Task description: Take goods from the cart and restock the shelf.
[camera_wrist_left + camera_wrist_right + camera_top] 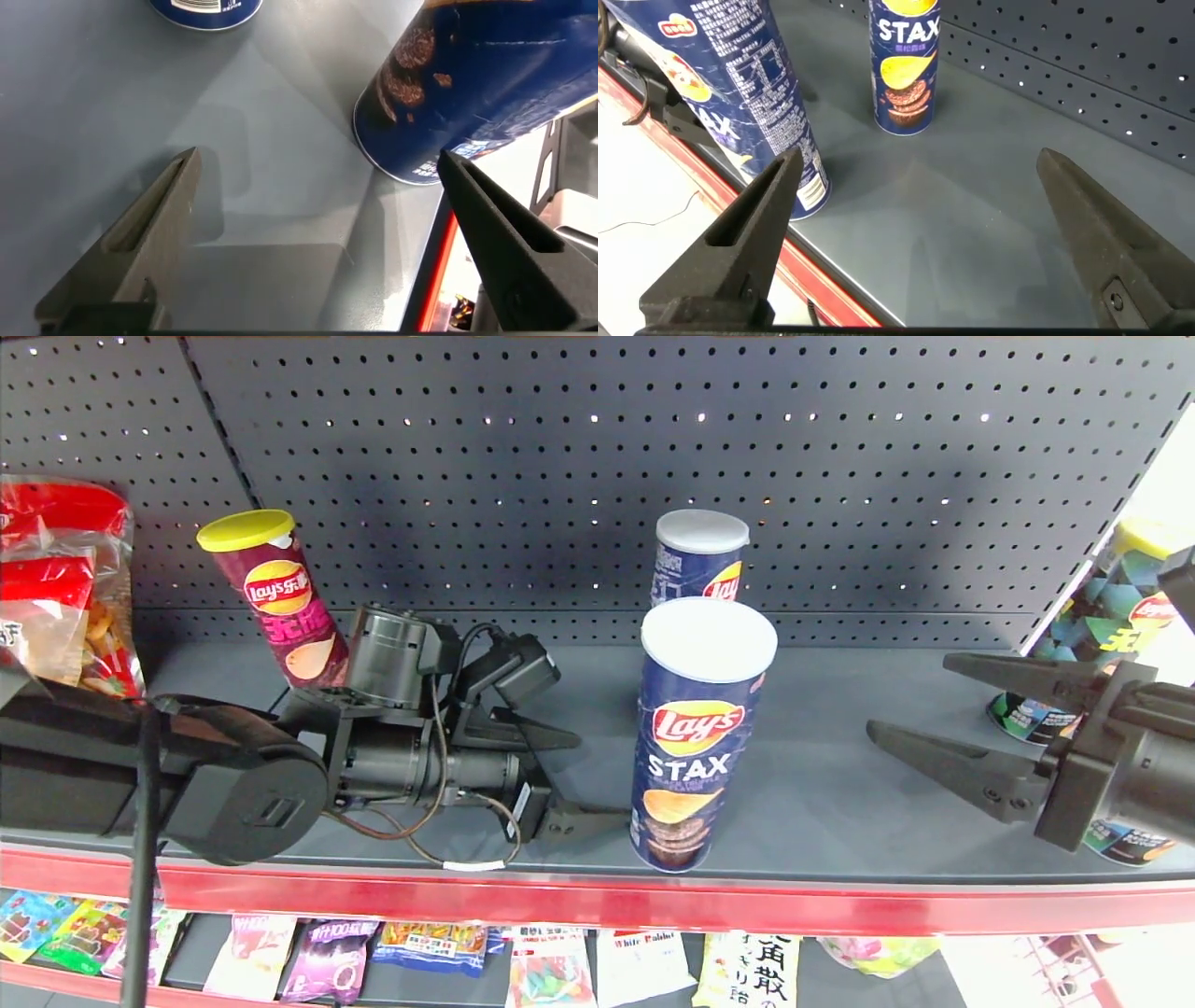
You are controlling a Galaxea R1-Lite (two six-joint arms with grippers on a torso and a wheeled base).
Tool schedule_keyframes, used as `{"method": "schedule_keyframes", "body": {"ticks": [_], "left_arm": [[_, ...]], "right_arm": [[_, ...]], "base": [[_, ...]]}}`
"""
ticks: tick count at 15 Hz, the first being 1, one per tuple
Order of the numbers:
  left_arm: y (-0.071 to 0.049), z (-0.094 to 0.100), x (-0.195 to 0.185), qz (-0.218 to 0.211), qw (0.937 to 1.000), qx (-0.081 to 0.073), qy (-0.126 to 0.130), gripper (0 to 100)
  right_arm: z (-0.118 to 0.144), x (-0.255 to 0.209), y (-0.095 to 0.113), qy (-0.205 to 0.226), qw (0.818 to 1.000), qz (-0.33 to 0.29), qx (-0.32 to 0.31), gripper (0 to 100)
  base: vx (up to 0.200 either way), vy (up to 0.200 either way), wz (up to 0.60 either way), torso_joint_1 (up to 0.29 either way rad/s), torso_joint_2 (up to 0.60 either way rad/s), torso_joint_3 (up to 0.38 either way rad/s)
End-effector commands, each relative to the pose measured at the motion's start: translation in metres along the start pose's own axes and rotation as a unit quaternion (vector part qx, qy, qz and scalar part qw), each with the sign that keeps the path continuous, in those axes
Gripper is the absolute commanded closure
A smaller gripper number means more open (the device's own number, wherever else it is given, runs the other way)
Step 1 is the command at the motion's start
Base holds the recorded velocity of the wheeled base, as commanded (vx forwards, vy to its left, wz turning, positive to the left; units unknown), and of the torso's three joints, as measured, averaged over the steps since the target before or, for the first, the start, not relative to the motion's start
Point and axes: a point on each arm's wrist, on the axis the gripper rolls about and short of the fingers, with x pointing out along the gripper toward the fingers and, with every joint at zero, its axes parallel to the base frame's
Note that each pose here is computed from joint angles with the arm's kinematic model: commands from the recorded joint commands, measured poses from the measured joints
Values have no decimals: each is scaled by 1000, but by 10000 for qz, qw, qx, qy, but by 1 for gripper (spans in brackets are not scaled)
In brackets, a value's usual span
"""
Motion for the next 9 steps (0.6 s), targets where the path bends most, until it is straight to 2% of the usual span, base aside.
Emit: {"method": "schedule_keyframes", "body": {"ticks": [1,4,6,7,8,9], "left_arm": [[1,0,1,5,10000,-7,5,0],[1,1,-4,126,9999,13,-18,0],[-3,11,-31,725,9972,90,-152,0],[-6,14,-45,955,9951,121,-212,0],[-18,17,-70,1277,9911,177,-336,0],[-24,17,-83,1421,9888,199,-403,0]], "right_arm": [[0,0,0,-7,10000,-6,-2,0],[-3,-2,1,38,10000,-1,2,0],[-11,-12,3,69,10000,-5,-2,0],[-14,-16,3,69,10000,-5,-2,0],[-20,-27,5,44,10000,-46,-5,0],[-24,-33,6,30,9999,-125,-16,0]], "base": [[0,0,0,0,0,0],[0,0,0,0,0,0],[0,0,0,0,0,0],[0,0,0,0,0,0],[0,0,0,0,0,0],[0,0,0,0,0,0]]}}
